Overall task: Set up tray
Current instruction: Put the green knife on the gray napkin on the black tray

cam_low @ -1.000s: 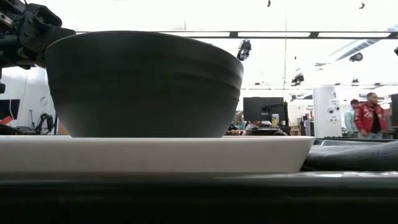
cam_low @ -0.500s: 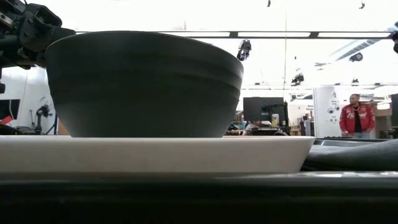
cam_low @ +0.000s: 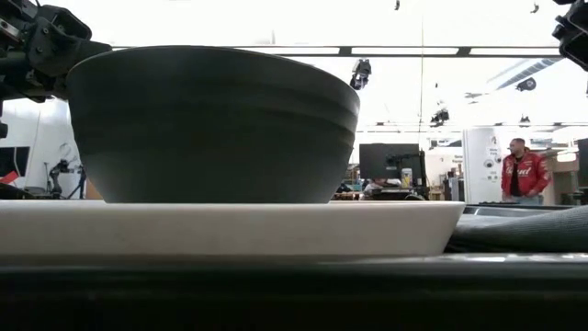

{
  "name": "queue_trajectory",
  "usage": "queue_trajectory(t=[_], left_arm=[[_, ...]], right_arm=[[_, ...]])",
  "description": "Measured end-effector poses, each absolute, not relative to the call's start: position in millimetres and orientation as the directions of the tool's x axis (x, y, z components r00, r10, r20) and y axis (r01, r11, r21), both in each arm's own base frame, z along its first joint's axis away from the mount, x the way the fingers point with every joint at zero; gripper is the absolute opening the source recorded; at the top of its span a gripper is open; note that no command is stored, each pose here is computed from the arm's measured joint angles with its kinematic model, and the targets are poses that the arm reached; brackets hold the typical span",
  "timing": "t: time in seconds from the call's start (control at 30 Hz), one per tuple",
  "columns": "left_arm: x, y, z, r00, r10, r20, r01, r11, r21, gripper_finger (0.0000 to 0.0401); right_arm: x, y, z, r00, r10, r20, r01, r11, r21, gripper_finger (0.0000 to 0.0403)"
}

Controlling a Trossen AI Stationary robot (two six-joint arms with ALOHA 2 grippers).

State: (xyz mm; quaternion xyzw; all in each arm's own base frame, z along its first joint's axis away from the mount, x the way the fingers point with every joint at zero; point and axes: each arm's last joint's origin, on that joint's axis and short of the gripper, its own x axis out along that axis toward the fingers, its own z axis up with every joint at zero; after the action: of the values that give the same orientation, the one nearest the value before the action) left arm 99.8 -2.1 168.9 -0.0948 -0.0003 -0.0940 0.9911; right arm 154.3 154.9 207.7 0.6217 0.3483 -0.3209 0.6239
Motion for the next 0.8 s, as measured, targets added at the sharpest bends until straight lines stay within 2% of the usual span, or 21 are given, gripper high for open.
queue_trajectory(t=[0.17, 0.37, 0.63, 0.8], left_arm=[[99.8, -2.1, 169.0, 0.982, -0.186, 0.019, 0.186, 0.964, -0.188, 0.0151], [99.8, -2.1, 169.0, 0.982, -0.186, 0.019, 0.186, 0.964, -0.188, 0.0151], [99.8, -2.1, 169.0, 0.982, -0.186, 0.019, 0.186, 0.964, -0.188, 0.0151], [99.8, -2.1, 169.0, 0.982, -0.186, 0.019, 0.186, 0.964, -0.188, 0.0151]], right_arm=[[166.1, 155.0, 215.3, 0.461, 0.098, -0.882, 0.887, -0.018, 0.461, 0.0188], [180.4, 140.7, 217.7, 0.249, 0.172, -0.953, 0.968, -0.059, 0.242, 0.0177], [189.1, 140.1, 234.7, 0.072, 0.091, -0.993, 0.997, -0.045, 0.068, 0.0162], [200.6, 149.0, 239.1, 0.095, 0.069, -0.993, 0.994, 0.051, 0.098, 0.0155]])
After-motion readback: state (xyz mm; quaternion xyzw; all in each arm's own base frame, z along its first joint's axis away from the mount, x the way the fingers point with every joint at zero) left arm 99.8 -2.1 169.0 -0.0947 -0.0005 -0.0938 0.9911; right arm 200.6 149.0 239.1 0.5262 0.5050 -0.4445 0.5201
